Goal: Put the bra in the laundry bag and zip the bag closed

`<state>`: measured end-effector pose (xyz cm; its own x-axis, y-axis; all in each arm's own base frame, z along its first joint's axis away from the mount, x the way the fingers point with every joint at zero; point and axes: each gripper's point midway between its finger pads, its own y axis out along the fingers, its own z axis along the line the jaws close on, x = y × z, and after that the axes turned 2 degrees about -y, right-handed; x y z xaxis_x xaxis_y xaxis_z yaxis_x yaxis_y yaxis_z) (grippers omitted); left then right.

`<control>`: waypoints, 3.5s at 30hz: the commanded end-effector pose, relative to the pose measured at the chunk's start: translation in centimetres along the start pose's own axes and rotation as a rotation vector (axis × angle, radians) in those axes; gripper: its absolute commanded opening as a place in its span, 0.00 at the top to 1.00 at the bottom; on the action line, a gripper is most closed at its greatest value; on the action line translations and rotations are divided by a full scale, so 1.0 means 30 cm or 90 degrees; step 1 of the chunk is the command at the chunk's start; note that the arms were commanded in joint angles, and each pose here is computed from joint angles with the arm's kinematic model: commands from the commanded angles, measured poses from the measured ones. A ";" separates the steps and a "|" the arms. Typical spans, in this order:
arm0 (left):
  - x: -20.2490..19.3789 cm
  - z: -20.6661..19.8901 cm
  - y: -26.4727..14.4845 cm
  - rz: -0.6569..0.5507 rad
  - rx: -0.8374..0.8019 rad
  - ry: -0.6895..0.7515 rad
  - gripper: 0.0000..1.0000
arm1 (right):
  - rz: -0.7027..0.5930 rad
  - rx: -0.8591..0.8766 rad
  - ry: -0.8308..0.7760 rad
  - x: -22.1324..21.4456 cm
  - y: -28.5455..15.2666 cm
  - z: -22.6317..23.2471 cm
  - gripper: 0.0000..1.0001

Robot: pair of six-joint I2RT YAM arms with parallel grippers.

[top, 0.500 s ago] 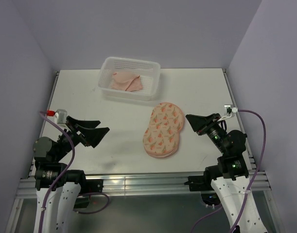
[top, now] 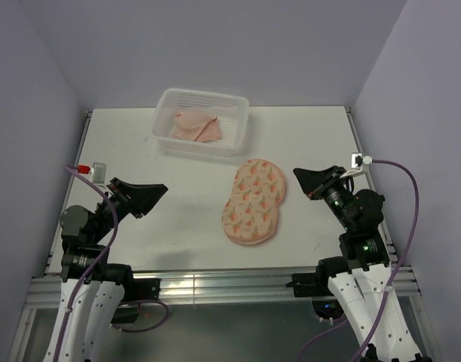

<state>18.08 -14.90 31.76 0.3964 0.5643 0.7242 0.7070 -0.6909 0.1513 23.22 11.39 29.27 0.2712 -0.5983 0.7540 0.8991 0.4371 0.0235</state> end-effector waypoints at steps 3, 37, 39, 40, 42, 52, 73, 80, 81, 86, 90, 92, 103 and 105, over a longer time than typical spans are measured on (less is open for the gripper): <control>-0.031 -0.016 0.081 0.002 -0.004 0.003 0.68 | -0.085 -0.087 -0.058 0.165 0.009 -0.017 0.63; -1.200 0.228 0.717 0.379 0.321 0.438 0.38 | -0.231 -0.133 -0.090 0.308 -0.204 0.037 0.67; -1.187 0.266 0.700 0.371 0.345 0.442 0.50 | -0.215 -0.094 -0.091 0.285 -0.194 0.064 0.67; -1.182 0.274 0.691 0.369 0.351 0.443 0.60 | -0.208 -0.085 -0.091 0.276 -0.190 0.070 0.67; -1.161 0.291 0.662 0.357 0.369 0.424 0.88 | -0.176 -0.054 -0.090 0.245 -0.169 0.091 0.67; -0.970 0.318 0.473 0.232 0.438 0.207 1.00 | 0.012 -0.061 -0.046 0.005 0.008 -0.059 0.65; -0.752 0.411 0.270 0.138 0.421 0.080 0.60 | 0.306 -0.056 -0.022 -0.647 0.335 -0.089 0.53; -0.649 0.362 0.263 0.131 0.407 0.093 0.37 | 0.302 -0.067 -0.026 -0.659 0.329 -0.097 0.57; -0.636 0.370 0.261 0.129 0.412 0.093 0.41 | 0.304 -0.066 -0.027 -0.665 0.329 -0.096 0.58; -0.692 0.415 0.241 0.214 0.440 0.131 0.59 | 0.308 -0.068 -0.036 -0.684 0.316 -0.089 0.73; -0.769 0.427 0.235 0.273 0.428 0.134 0.53 | 0.306 -0.073 -0.041 -0.688 0.303 -0.097 0.74; -0.792 0.431 0.235 0.286 0.426 0.132 0.47 | 0.306 -0.073 -0.042 -0.689 0.301 -0.098 0.74; -0.795 0.485 0.219 0.268 0.475 0.149 0.82 | 0.322 -0.071 -0.043 -0.720 0.293 -0.099 0.74; -0.802 0.490 0.217 0.272 0.474 0.149 0.90 | 0.319 -0.070 -0.043 -0.716 0.292 -0.095 0.74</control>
<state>21.13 -25.50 4.62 0.6601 0.1363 0.7387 0.7389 -0.2946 -0.6060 25.73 25.90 10.43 0.6933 -0.2666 0.6695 0.6680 0.5863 -0.4583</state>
